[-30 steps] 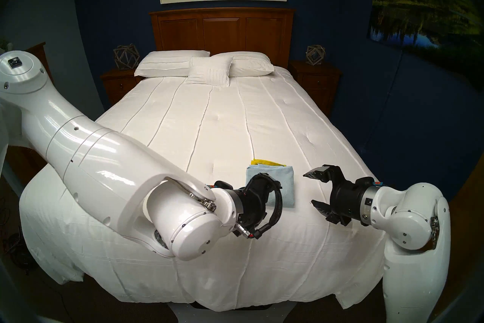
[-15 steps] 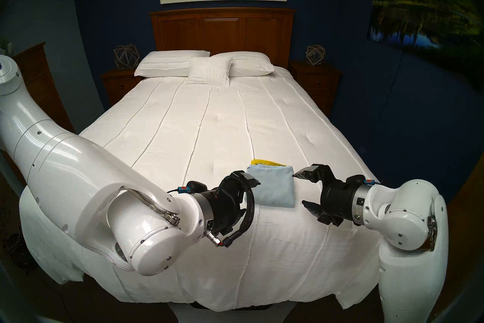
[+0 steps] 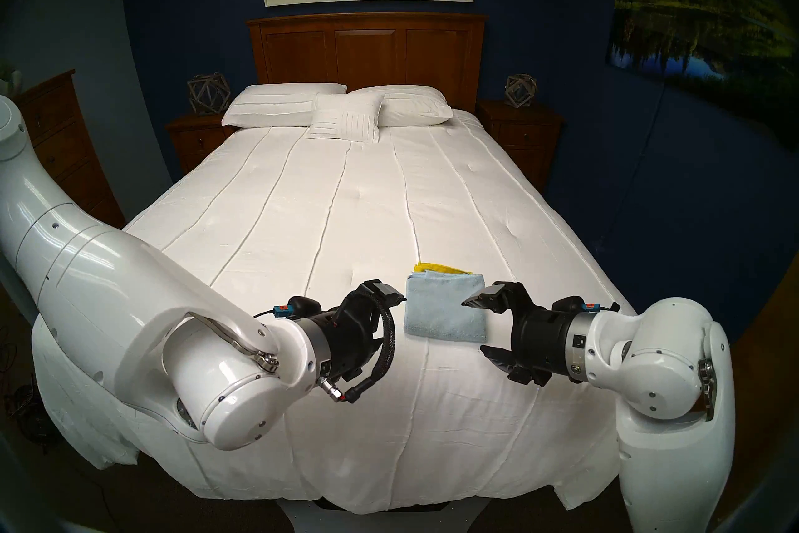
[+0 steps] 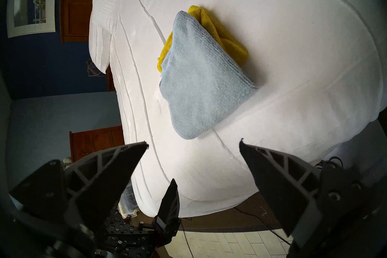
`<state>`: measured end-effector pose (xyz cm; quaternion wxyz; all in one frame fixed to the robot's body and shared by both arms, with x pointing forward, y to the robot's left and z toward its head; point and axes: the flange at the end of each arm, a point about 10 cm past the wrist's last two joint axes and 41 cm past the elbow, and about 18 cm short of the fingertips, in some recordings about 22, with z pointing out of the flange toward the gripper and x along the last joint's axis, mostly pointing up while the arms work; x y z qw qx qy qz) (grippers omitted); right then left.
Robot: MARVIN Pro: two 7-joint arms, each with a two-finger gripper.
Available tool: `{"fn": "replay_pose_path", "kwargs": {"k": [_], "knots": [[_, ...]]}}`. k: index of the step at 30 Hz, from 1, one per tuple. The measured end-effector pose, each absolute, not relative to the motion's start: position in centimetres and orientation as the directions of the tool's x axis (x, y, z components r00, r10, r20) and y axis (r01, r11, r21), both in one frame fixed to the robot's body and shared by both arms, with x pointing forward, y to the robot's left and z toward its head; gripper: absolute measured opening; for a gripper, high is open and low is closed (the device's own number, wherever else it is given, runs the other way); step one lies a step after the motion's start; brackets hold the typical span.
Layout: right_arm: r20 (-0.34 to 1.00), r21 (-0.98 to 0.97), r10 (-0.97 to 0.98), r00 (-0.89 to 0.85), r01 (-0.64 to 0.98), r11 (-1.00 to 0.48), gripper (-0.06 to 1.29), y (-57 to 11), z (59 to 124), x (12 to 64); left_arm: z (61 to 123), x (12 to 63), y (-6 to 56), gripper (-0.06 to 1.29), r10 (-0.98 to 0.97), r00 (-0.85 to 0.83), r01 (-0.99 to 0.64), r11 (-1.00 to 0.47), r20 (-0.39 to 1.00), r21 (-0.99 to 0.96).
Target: Fold the hand towels twice and stack them up
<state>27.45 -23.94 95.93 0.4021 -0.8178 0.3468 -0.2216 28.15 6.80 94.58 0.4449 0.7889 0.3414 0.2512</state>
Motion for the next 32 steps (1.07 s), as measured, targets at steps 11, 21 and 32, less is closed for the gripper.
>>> {"fn": "replay_pose_path", "kwargs": {"k": [11,21,32], "knots": [[0.124,-0.785,-0.749,0.650,-0.398,-0.475,1.22,-23.80,96.25,27.22,95.15,28.21,6.85,1.20,0.765,0.636,0.302,-0.365,0.099,0.881],[0.126,-0.778,-0.749,0.650,-0.403,-0.481,1.22,-23.76,96.32,27.18,95.28,28.24,6.87,1.20,0.768,0.632,0.300,-0.363,0.101,0.882],[0.122,-0.778,-0.748,0.652,-0.405,-0.480,1.22,-23.71,96.36,27.16,95.34,28.27,6.89,1.20,0.770,0.630,0.299,-0.361,0.102,0.883]]}}
